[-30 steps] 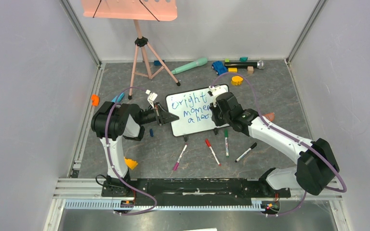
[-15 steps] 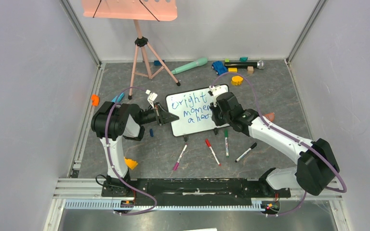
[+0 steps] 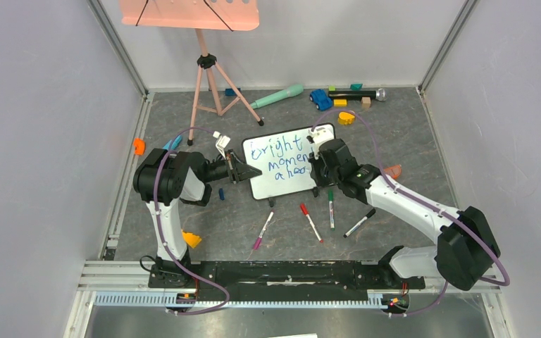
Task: Write a sentence on the whiteboard
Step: Pick up the sentence from the whiteboard.
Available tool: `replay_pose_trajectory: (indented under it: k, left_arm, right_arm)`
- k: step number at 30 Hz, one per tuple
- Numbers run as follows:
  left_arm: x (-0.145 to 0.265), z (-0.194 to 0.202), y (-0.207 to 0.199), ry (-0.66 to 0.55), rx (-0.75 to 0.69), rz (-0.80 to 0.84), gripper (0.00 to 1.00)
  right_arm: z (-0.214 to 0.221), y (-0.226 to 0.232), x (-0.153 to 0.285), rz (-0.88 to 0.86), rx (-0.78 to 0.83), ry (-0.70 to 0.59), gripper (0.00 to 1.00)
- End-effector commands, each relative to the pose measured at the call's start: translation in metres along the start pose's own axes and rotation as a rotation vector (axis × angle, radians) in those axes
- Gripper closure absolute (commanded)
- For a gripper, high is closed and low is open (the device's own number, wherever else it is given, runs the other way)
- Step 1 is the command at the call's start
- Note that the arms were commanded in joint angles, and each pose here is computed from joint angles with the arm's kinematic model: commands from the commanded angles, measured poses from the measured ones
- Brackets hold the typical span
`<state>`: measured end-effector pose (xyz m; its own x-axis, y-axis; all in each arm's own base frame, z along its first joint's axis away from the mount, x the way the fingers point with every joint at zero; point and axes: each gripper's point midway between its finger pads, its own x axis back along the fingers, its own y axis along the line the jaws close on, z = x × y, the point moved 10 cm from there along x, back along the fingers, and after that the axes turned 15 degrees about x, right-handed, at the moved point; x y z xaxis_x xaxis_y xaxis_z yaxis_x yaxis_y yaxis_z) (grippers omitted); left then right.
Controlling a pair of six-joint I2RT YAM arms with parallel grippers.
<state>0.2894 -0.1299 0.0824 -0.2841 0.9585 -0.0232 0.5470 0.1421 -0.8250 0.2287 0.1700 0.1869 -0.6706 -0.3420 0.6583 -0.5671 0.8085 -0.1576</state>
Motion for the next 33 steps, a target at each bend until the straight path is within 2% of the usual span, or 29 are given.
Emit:
replay_pose_trajectory:
  k: [1, 23, 33]
  left_arm:
    - [0.001, 0.011, 0.026, -0.05, -0.094, -0.081, 0.98]
    - [0.001, 0.011, 0.025, -0.05, -0.096, -0.08, 0.98]
    - [0.001, 0.01, 0.025, -0.05, -0.096, -0.079, 0.98]
  right_arm:
    - [0.012, -0.008, -0.003, 0.071, -0.007, 0.04, 1.0]
    - [0.021, -0.01, 0.003, 0.091, -0.009, 0.05, 1.0]
    - [-0.005, -0.012, 0.017, 0.075, -0.021, -0.034, 1.0]
